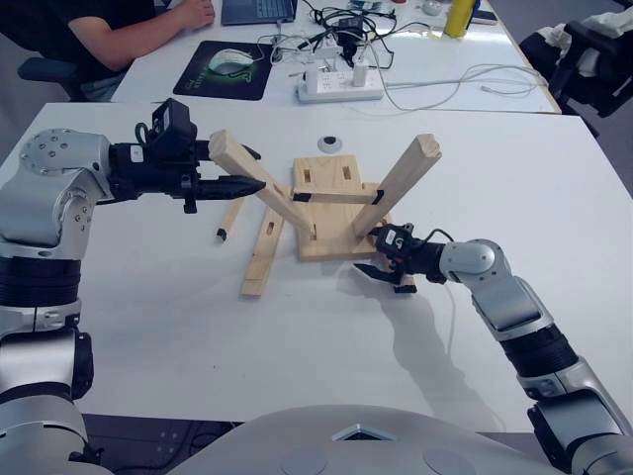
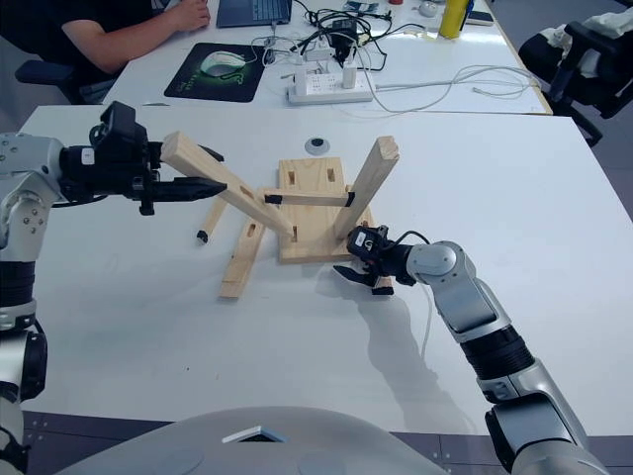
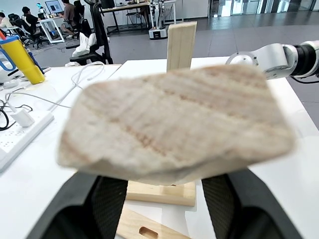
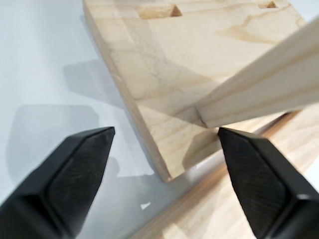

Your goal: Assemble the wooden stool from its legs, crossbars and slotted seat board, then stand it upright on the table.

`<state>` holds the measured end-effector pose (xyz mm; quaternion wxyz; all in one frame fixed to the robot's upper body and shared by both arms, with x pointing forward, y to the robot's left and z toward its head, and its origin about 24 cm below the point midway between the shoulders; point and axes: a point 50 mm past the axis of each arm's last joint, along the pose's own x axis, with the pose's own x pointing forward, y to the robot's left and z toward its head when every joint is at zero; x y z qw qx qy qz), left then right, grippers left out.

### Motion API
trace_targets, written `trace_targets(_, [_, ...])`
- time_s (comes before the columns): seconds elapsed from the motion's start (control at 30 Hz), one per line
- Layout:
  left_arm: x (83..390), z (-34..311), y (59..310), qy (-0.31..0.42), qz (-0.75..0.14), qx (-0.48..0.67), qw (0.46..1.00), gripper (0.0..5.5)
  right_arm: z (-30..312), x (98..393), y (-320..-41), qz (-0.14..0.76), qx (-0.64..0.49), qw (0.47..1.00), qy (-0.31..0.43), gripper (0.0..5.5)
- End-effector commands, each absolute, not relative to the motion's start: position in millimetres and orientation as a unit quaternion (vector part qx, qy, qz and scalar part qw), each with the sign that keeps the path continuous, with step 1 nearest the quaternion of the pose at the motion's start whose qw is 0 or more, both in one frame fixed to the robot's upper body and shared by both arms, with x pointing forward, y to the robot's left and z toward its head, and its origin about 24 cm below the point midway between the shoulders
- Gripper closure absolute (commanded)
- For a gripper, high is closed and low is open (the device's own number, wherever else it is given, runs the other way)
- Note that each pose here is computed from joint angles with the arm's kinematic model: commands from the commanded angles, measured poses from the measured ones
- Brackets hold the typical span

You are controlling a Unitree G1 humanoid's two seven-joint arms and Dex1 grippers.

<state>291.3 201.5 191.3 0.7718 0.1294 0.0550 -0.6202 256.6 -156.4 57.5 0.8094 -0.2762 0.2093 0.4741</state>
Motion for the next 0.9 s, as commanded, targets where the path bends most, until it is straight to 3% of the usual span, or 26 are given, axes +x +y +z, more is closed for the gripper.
trace_targets(0.03, [293, 177, 204, 0.074, -0.624, 0.140, 0.765, 3.42, 41, 247, -157, 0.488, -0.265, 0.793, 0.252, 1.66])
trace_targets(0.9, [308, 175, 191, 0.102, -0.656, 0.150, 0.733, 3.42, 38, 244, -150, 0.490, -0.259, 0.793, 0.253, 1.66])
